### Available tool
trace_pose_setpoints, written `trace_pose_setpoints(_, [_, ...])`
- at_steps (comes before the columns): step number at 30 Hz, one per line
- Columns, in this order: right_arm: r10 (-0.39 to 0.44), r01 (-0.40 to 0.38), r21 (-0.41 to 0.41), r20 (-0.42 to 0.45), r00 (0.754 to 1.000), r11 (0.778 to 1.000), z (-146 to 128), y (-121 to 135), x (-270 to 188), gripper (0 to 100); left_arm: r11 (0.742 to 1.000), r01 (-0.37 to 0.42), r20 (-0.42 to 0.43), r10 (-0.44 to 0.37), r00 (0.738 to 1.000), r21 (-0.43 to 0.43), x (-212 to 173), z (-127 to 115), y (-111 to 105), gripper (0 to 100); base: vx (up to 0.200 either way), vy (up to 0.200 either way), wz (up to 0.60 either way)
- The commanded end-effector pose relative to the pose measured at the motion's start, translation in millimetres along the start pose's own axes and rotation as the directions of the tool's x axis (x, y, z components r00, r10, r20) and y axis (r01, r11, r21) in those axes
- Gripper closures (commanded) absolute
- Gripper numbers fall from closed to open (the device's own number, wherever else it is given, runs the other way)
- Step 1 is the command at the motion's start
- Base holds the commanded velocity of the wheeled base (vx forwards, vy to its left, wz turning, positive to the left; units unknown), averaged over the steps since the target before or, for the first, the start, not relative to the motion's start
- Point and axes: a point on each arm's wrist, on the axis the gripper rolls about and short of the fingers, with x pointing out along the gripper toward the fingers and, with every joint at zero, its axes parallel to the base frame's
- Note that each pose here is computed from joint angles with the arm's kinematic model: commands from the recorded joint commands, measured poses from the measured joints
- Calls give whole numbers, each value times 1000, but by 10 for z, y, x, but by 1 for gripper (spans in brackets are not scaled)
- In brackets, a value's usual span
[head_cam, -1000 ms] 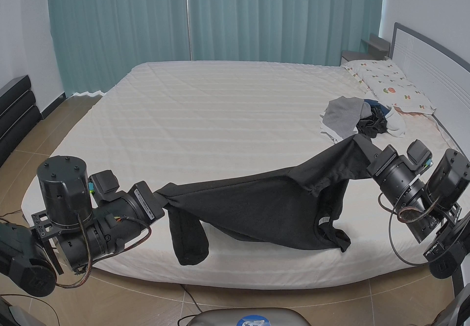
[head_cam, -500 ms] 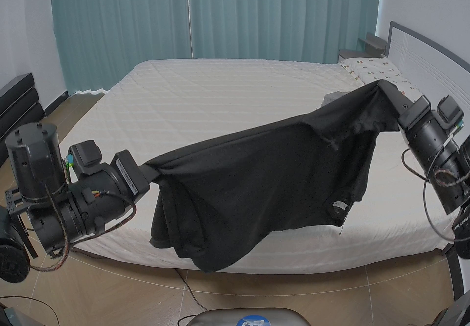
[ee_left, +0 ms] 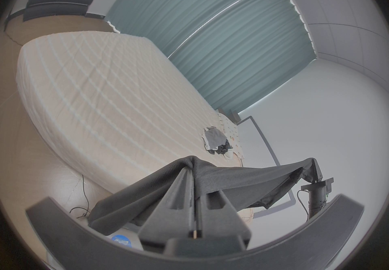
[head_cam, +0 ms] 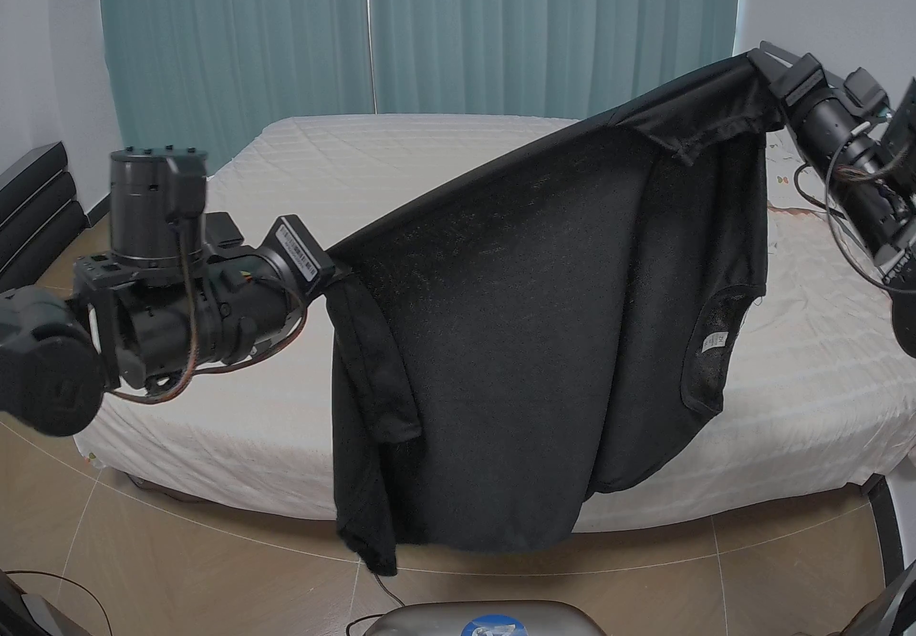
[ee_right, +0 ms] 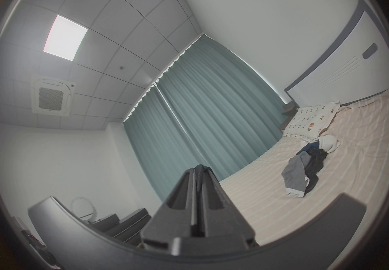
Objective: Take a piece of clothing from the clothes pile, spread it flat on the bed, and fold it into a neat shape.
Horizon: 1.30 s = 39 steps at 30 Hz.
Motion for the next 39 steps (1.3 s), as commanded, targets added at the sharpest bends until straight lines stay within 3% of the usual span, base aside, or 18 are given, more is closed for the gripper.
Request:
trace_pose_setpoints(1, [-160,158,-60,-26,987,986,-549,-633,652,100,989,-139,-49,136,989,-54,736,-43,234,100,0,0,0])
trace_pose_setpoints(5, [-201,201,-69,8,980,977,-665,-843,855,100,989,-134,-22,133,991,-67,943,56,227,100,150,0,0])
trace_pose_setpoints(12, [-206,207,-73,18,978,976,-844,-1006,916,100,992,-106,-2,107,994,-74,1204,172,199,100,200,0,0])
trace_pose_setpoints(26, [-175,181,-114,64,983,977,-991,-1108,1105,100,992,-98,2,99,995,-75,1535,298,190,100,200,0,0])
trace_pose_setpoints(35, [-253,248,-149,-15,967,957,-1493,-1532,1075,100,992,-101,0,101,995,-71,1727,265,243,100,200,0,0])
trace_pose_setpoints(39, [-291,277,-166,-67,954,946,-1779,-1740,1032,100,990,-129,-21,129,991,-47,1962,150,383,100,0,0,0])
